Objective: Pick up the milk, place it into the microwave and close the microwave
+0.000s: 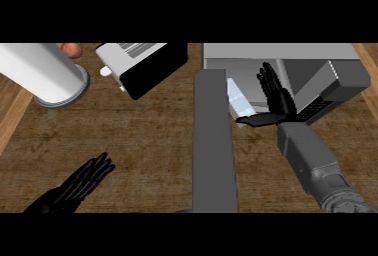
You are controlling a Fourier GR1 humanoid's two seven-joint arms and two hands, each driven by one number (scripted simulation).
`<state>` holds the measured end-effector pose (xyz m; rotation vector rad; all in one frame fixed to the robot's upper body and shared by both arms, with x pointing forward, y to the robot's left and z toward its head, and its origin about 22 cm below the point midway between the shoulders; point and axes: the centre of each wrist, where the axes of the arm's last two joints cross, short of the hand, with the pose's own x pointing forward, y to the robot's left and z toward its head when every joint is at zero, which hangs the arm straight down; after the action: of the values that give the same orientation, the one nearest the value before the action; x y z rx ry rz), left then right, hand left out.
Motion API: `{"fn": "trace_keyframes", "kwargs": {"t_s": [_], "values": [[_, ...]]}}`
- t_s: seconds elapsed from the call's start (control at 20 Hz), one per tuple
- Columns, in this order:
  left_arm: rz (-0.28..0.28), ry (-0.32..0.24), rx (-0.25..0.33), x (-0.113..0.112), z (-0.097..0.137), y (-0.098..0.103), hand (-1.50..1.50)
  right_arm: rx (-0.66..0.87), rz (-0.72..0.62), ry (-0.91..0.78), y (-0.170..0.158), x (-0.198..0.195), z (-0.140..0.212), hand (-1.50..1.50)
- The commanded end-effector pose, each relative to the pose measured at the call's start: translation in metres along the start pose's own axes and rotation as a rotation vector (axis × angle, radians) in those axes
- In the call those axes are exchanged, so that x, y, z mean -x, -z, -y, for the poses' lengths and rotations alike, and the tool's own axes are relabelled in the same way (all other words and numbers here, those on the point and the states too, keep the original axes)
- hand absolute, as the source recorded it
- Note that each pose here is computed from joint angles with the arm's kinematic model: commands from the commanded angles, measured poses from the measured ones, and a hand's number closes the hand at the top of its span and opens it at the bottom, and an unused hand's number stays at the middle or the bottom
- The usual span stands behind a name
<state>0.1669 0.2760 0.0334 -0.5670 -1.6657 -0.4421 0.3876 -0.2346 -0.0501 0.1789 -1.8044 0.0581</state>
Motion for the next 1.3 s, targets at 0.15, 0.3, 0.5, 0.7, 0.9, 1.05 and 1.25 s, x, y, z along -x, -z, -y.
{"fn": "trace_keyframes", "kwargs": {"t_s": [0.15, 0.3, 0.5, 0.7, 0.9, 1.05, 1.25], "values": [[-0.036, 0.023, 0.022, 0.027, 0.002, 0.019, -1.50, -0.028, -0.059, 0.033, -0.064, 0.042, -0.001, -1.50], [-0.021, 0.029, 0.026, 0.026, 0.008, 0.043, 1.50, 0.006, -0.087, 0.003, -0.088, 0.054, -0.004, -1.50], [-0.042, 0.084, 0.046, 0.034, 0.009, 0.059, 1.50, 0.019, -0.128, -0.044, -0.148, 0.066, 0.032, -1.50], [-0.088, 0.111, 0.066, 0.054, 0.017, 0.072, 1.50, 0.071, -0.104, -0.053, -0.172, 0.062, 0.046, -1.50], [-0.102, 0.186, 0.153, 0.052, 0.029, 0.096, 1.50, 0.118, -0.090, -0.048, -0.209, 0.053, 0.073, -1.50], [-0.093, 0.205, 0.160, 0.067, 0.031, 0.101, 1.50, 0.118, -0.058, -0.043, -0.241, 0.047, 0.075, -1.50], [-0.089, 0.197, 0.215, 0.089, 0.053, 0.116, 1.50, 0.122, -0.036, -0.035, -0.264, 0.014, 0.113, -1.50]]}}
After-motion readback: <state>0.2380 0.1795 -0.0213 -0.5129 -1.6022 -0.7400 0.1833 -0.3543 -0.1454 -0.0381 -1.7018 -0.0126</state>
